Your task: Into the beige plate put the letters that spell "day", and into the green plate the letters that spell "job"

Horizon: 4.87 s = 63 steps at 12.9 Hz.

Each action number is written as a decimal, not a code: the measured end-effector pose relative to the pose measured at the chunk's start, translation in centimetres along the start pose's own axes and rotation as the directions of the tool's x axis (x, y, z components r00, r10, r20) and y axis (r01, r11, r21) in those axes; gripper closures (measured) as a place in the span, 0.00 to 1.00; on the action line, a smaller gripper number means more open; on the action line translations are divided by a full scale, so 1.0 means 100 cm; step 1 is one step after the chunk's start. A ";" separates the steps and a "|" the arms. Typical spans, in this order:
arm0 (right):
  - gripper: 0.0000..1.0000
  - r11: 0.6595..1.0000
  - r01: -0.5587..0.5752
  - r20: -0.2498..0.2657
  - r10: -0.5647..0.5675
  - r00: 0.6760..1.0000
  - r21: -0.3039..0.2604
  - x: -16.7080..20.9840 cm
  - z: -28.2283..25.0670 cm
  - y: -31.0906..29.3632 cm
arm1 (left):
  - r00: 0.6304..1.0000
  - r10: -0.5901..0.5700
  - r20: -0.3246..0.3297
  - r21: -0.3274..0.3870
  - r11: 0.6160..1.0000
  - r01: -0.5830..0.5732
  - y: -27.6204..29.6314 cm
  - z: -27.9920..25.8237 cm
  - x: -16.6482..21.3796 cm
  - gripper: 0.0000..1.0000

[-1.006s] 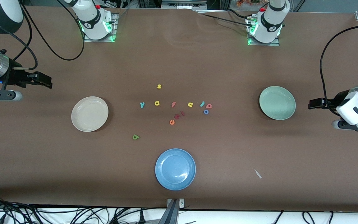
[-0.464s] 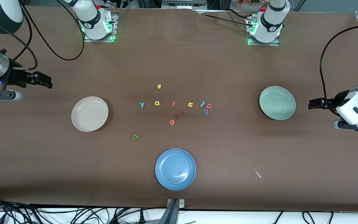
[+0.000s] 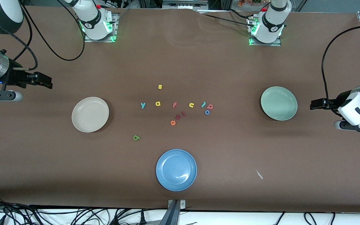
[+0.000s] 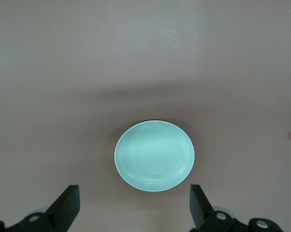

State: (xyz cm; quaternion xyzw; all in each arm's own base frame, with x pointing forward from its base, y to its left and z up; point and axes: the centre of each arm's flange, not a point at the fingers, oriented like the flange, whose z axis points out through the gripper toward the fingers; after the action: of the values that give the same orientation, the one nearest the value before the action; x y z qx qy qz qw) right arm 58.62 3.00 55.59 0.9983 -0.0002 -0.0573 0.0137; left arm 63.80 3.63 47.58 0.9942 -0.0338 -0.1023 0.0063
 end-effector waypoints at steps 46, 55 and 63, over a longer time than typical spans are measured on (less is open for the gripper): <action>0.00 1.000 -0.030 0.002 0.030 1.000 0.004 0.001 0.001 0.017 | 0.787 -0.613 0.075 -0.093 0.781 0.617 0.379 0.329 -0.020 0.31; 0.00 0.998 -0.026 0.021 0.025 0.999 0.056 0.005 0.009 0.009 | 0.786 -0.614 0.071 -0.095 0.780 0.619 0.377 0.324 -0.018 0.63; 0.00 0.997 -0.002 0.045 -0.002 0.999 0.074 0.018 0.032 -0.009 | 0.825 -0.558 0.091 -0.021 0.827 0.562 0.335 0.258 -0.004 0.63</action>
State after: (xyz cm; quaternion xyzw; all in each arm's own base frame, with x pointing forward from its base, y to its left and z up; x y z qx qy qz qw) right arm 60.08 3.81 52.22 0.9965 -0.0026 -0.0799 -0.0235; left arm 55.96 -29.95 23.01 0.9549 0.2614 -0.1408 -0.0018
